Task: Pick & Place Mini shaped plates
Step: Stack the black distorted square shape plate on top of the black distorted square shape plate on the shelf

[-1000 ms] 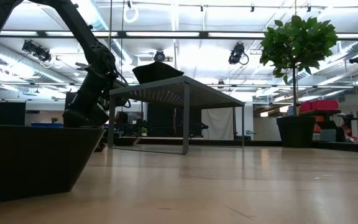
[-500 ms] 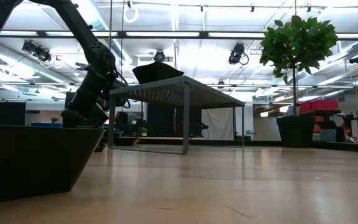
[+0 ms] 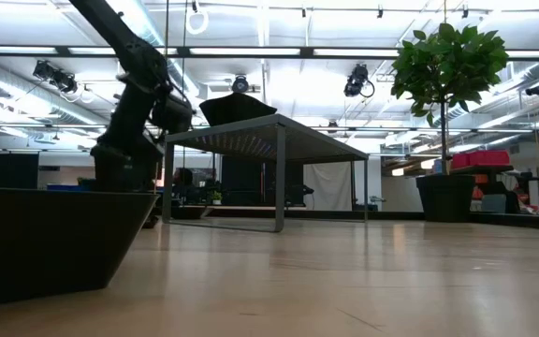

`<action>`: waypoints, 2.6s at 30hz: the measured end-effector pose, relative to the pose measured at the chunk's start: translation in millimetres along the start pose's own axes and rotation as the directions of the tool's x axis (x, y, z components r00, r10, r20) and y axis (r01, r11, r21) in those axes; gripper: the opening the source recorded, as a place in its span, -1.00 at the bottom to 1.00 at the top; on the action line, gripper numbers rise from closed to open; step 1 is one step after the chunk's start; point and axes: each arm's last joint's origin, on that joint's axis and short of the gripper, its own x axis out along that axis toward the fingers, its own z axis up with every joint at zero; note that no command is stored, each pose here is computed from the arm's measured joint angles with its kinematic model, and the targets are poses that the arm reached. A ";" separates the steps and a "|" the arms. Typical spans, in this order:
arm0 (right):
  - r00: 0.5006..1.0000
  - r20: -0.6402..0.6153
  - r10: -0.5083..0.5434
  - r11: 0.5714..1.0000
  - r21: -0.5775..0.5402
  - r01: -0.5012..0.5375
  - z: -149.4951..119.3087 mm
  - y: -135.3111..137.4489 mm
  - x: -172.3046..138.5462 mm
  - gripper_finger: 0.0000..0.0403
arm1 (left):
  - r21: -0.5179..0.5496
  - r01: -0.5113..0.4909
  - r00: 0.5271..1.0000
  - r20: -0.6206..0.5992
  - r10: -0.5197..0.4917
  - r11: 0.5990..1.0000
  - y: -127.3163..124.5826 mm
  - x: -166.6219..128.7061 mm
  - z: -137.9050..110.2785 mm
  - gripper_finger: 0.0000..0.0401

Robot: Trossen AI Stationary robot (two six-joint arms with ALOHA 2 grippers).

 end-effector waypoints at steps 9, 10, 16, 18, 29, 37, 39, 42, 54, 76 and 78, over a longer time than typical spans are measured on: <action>1.000 0.000 0.000 1.000 0.000 0.000 0.0 0.0 -0.1 -0.90 | 0.038 -0.036 0.988 0.153 0.029 0.999 -11.9 -47.7 -22.1 -0.98; 1.000 0.000 0.000 1.000 0.000 0.000 0.0 0.0 0.0 -0.90 | 0.042 -0.032 0.983 0.181 0.024 0.999 -12.9 -55.0 -23.2 -0.98; 1.000 0.000 0.000 1.000 0.000 0.000 0.0 0.0 0.0 -0.90 | 0.039 0.016 0.920 0.391 -0.030 0.999 -12.5 -109.0 -31.4 -0.99; 1.000 0.000 0.000 1.000 0.000 0.000 0.0 0.0 -0.1 -0.90 | 0.047 0.035 0.881 0.471 -0.053 0.998 -11.1 -129.4 -33.6 -0.99; 1.000 0.000 0.000 1.000 0.000 0.000 0.0 0.0 -0.1 -0.90 | 0.242 -0.025 0.571 0.800 -0.185 0.970 -28.3 -226.4 -41.2 -0.99; 1.000 0.000 0.000 1.000 0.000 0.000 0.0 0.0 0.0 -0.90 | 0.379 -0.131 0.507 0.820 -0.267 0.916 -64.0 -246.0 -44.6 -0.99; 1.000 0.000 0.000 1.000 0.000 0.000 0.0 0.0 0.0 -0.90 | 0.399 -0.122 0.514 0.809 -0.286 0.909 -73.4 -246.5 -42.1 -0.99; 1.000 0.000 0.000 1.000 0.000 0.000 0.0 0.0 0.0 -0.90 | 0.430 -0.131 0.516 0.799 -0.309 0.893 -85.5 -248.3 -40.9 -0.99; 1.000 0.000 0.000 1.000 0.000 0.000 0.1 0.0 0.0 -0.90 | 0.506 -0.131 0.582 0.735 -0.347 0.853 -118.2 -242.7 -29.9 -0.99; 1.000 0.000 0.000 1.000 0.000 0.000 0.1 0.0 0.0 -0.90 | 0.509 -0.175 0.666 0.692 -0.280 0.843 -131.8 -229.1 -6.7 -0.99; 1.000 0.000 0.000 1.000 0.000 0.000 0.1 0.0 0.0 -0.90 | 0.507 -0.175 0.667 0.692 -0.277 0.844 -131.8 -229.0 -6.6 -0.99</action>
